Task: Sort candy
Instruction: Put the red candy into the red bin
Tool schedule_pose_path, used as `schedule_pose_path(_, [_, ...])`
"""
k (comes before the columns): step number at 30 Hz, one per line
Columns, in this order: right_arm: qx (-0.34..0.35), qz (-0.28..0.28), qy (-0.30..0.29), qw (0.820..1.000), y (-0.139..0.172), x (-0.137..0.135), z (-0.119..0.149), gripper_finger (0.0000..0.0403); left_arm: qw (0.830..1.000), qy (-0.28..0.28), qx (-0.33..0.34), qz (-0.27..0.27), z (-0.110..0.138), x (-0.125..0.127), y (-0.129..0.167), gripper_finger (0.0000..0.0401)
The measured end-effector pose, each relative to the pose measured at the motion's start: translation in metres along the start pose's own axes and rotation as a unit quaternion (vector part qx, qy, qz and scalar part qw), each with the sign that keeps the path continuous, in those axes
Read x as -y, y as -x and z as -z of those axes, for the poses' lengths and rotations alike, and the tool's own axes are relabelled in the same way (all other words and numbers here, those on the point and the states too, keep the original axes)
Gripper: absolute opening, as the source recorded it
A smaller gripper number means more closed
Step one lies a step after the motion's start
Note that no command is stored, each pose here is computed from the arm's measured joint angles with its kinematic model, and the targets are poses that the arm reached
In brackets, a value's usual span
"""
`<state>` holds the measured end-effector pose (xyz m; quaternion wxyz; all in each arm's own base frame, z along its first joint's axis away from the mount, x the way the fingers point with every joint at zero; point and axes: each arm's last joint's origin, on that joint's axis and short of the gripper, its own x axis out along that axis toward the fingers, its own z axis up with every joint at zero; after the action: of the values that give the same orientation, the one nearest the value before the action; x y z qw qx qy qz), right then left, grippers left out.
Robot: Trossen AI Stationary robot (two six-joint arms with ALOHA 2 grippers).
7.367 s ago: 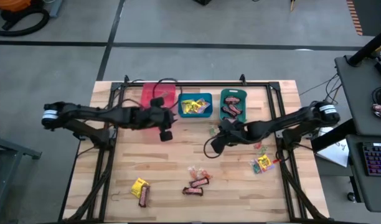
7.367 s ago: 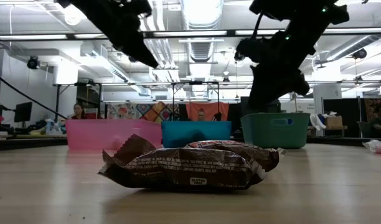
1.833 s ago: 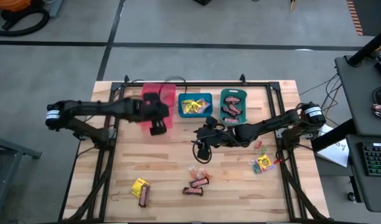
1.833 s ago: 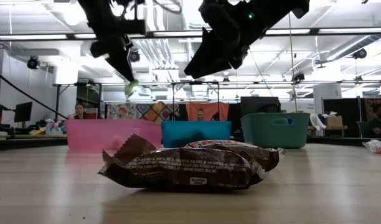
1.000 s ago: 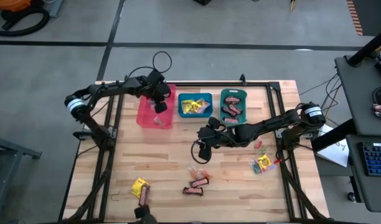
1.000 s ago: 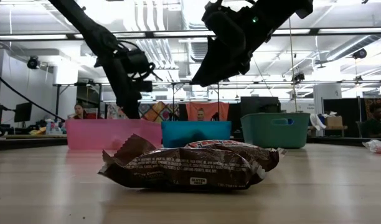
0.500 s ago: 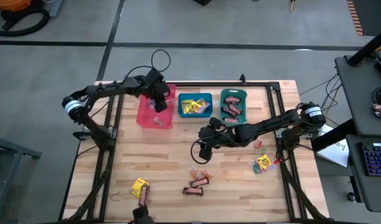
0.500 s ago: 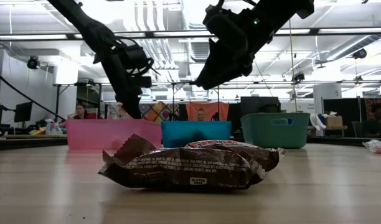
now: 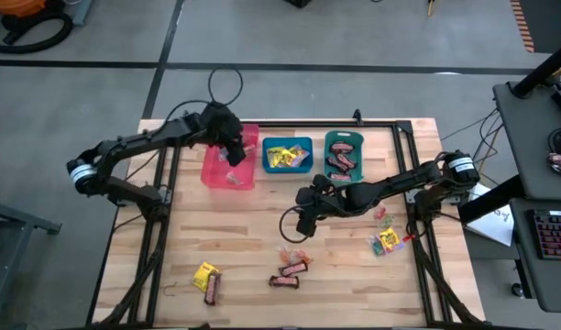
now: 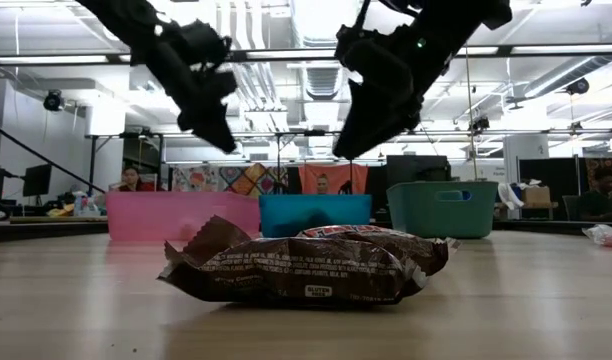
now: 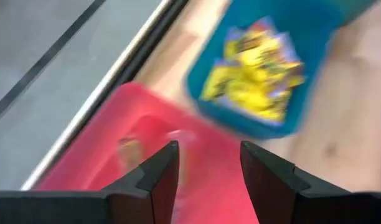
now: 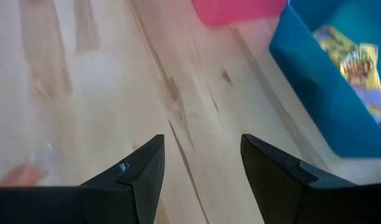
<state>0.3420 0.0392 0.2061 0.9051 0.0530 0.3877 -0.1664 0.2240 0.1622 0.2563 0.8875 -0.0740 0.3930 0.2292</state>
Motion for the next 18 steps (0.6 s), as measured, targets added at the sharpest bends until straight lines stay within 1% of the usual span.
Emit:
schedule_pose_path(3, [-0.031, 0.008, -0.009, 0.999, 0.003, 0.001, 0.002, 0.0203, 0.999, -0.012, 0.037, 0.026, 0.001, 0.023, 0.012, 0.0151])
schedule_pose_path(9, [-0.091, -0.008, -0.021, 0.996, 0.009, 0.002, 0.002, 0.0203, 0.990, -0.029, 0.111, 0.084, 0.011, 0.066, 0.033, 0.0148])
schedule_pose_path(12, [-0.122, -0.020, -0.024, 0.992, 0.012, 0.002, 0.005, 0.0203, 0.985, -0.029, 0.145, 0.092, 0.019, 0.083, 0.041, 0.0148])
schedule_pose_path(15, [-0.156, -0.034, -0.032, 0.987, 0.013, 0.002, 0.009, 0.0203, 0.982, -0.030, 0.157, 0.095, 0.029, 0.097, 0.047, 0.0148])
schedule_pose_path(18, [-0.203, -0.042, -0.050, 0.977, 0.016, 0.004, 0.016, 0.0203, 0.980, -0.030, 0.169, 0.103, 0.038, 0.109, 0.050, 0.0148])
